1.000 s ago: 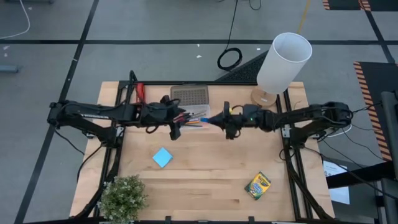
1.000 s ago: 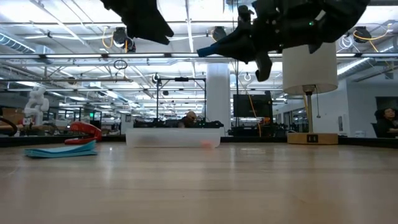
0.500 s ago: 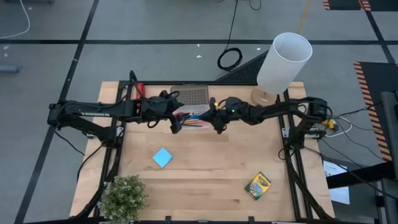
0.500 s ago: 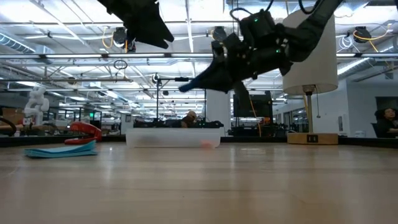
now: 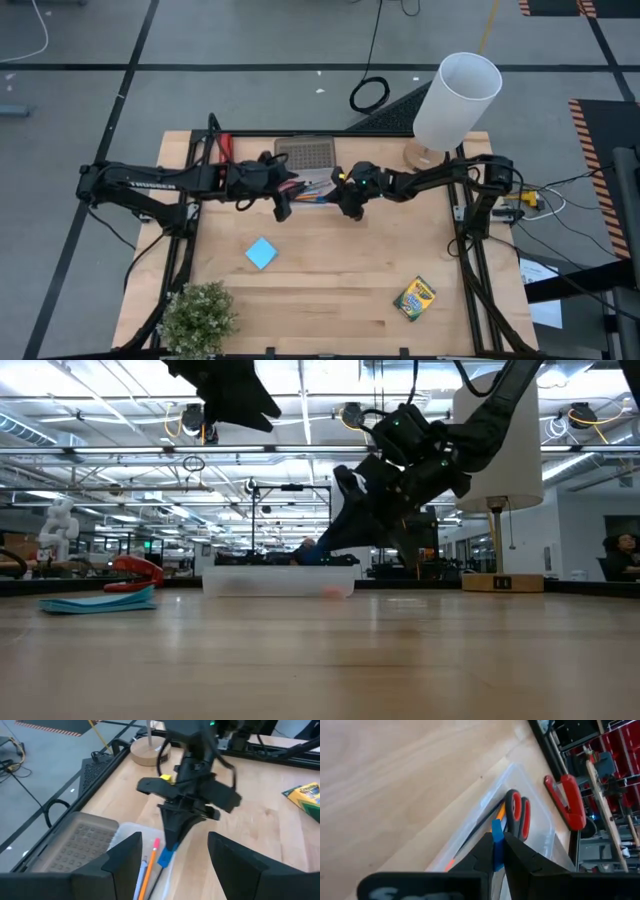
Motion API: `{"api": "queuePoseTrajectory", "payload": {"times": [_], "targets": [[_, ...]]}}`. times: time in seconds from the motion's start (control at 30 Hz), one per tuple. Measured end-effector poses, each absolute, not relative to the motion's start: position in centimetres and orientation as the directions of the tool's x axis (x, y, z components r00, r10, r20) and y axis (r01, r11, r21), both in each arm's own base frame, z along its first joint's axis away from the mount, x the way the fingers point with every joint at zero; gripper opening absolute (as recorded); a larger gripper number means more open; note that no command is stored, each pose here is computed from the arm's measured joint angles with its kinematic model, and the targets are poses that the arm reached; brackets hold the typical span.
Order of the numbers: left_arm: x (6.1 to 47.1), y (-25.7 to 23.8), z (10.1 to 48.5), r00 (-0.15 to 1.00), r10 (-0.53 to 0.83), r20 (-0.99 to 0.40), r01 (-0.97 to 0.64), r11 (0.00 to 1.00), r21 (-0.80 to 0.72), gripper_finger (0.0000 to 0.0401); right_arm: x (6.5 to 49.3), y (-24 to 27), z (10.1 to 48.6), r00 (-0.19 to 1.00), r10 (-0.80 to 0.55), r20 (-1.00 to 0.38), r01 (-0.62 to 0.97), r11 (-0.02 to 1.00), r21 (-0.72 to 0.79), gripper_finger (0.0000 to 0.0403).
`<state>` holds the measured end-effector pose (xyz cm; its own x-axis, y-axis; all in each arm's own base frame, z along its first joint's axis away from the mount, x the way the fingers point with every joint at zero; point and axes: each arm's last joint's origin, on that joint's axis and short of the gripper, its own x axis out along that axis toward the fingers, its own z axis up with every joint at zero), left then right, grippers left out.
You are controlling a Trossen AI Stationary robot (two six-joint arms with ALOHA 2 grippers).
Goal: Pack school essentials
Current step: Put the blue eraser into the black supply box
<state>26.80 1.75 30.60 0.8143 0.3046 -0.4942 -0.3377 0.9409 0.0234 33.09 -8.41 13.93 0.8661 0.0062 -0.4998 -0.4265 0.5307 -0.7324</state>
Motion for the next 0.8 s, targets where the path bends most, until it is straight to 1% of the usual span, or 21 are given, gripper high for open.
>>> {"api": "queuePoseTrajectory", "payload": {"times": [0.3,0.47,0.6,0.8], "targets": [[27.0,1.62,30.93,0.835,0.301,-0.461,-0.334,0.942,0.011,0.023,32.64,-9.18,13.47,0.841,-0.008,-0.54,-0.456,0.526,-0.718,0.0024],[27.08,1.62,31.09,0.843,0.301,-0.445,-0.334,0.942,0.005,0.023,32.45,-9.39,13.26,0.828,-0.009,-0.56,-0.492,0.467,-0.735,0.0025],[27.16,1.63,31.24,0.851,0.302,-0.43,-0.335,0.942,-0.001,0.023,32.48,-9.33,13.31,0.833,0.015,-0.552,-0.505,0.425,-0.751,0.0033],[27.17,1.62,31.25,0.852,0.301,-0.429,-0.335,0.942,-0.003,0.023,32.46,-9.47,13.37,0.839,0.034,-0.544,-0.505,0.423,-0.752,0.0054]]}}
